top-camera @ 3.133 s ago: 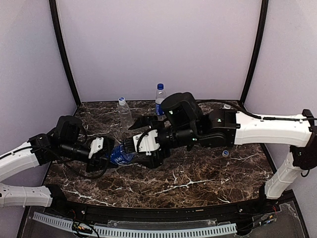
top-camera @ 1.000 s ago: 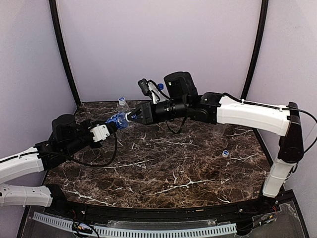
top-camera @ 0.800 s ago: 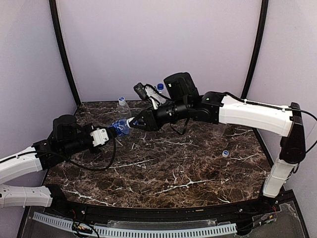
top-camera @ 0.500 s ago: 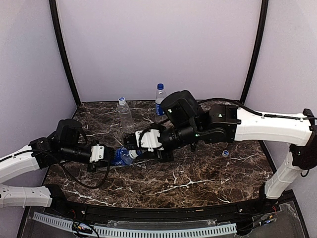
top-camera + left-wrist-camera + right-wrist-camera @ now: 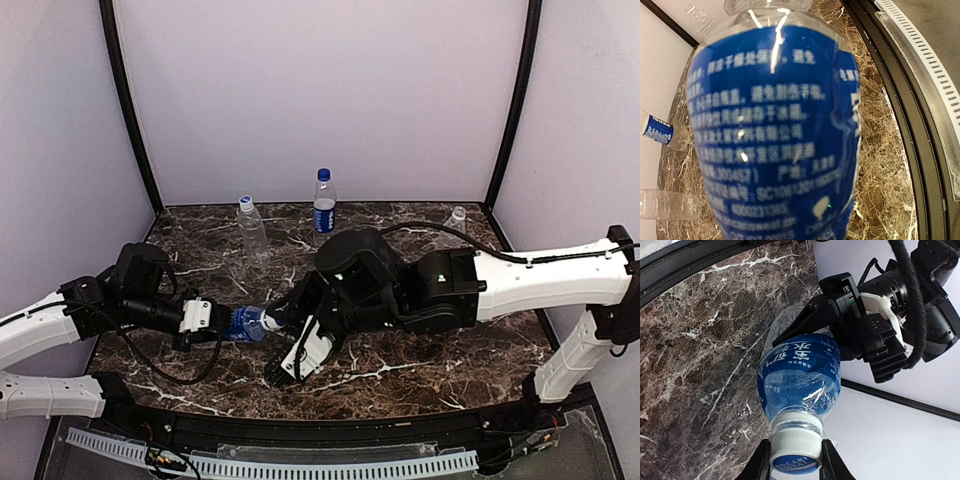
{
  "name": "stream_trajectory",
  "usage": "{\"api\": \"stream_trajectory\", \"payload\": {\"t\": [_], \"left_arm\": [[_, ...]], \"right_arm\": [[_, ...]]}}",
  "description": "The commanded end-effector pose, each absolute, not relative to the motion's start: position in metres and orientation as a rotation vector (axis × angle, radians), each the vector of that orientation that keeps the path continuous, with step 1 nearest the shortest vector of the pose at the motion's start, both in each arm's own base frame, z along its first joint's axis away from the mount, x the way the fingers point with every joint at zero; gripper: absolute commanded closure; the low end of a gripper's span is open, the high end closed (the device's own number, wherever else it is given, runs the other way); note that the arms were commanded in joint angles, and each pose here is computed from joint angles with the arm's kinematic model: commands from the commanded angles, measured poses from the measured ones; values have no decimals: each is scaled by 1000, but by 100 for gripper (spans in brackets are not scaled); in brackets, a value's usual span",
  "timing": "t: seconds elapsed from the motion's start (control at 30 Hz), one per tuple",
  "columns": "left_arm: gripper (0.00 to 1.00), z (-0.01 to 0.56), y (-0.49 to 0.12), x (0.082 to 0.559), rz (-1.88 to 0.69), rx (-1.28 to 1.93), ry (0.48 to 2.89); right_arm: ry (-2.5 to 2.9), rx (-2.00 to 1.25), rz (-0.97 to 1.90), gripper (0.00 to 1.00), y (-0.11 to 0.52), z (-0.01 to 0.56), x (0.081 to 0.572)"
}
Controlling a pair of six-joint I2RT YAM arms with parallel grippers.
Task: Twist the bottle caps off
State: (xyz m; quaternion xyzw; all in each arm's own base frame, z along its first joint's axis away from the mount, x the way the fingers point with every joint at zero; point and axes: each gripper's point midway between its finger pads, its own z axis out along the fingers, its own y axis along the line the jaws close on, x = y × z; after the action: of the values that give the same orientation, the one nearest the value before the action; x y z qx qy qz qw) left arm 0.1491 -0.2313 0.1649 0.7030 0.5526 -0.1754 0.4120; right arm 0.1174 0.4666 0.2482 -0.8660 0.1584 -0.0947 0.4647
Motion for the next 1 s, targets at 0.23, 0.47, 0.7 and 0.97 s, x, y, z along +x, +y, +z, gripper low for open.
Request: {"api": "stream_trajectory", "payload": {"t": [0.23, 0.47, 0.7, 0.97], "left_arm": [[88, 154, -223, 137, -469, 1825, 1405], [88, 158, -224, 141, -469, 1791, 1435], [89, 153, -222, 140, -461, 1780, 1441], [88, 172, -228, 163, -427, 1602, 1475]], "right_arm": [[274, -2033, -374, 100, 446, 279, 128], [312, -1979, -330, 100, 449, 287, 128], [509, -1768, -28, 100, 406, 350, 126], [1595, -1234, 317, 100, 349, 328, 248]]}}
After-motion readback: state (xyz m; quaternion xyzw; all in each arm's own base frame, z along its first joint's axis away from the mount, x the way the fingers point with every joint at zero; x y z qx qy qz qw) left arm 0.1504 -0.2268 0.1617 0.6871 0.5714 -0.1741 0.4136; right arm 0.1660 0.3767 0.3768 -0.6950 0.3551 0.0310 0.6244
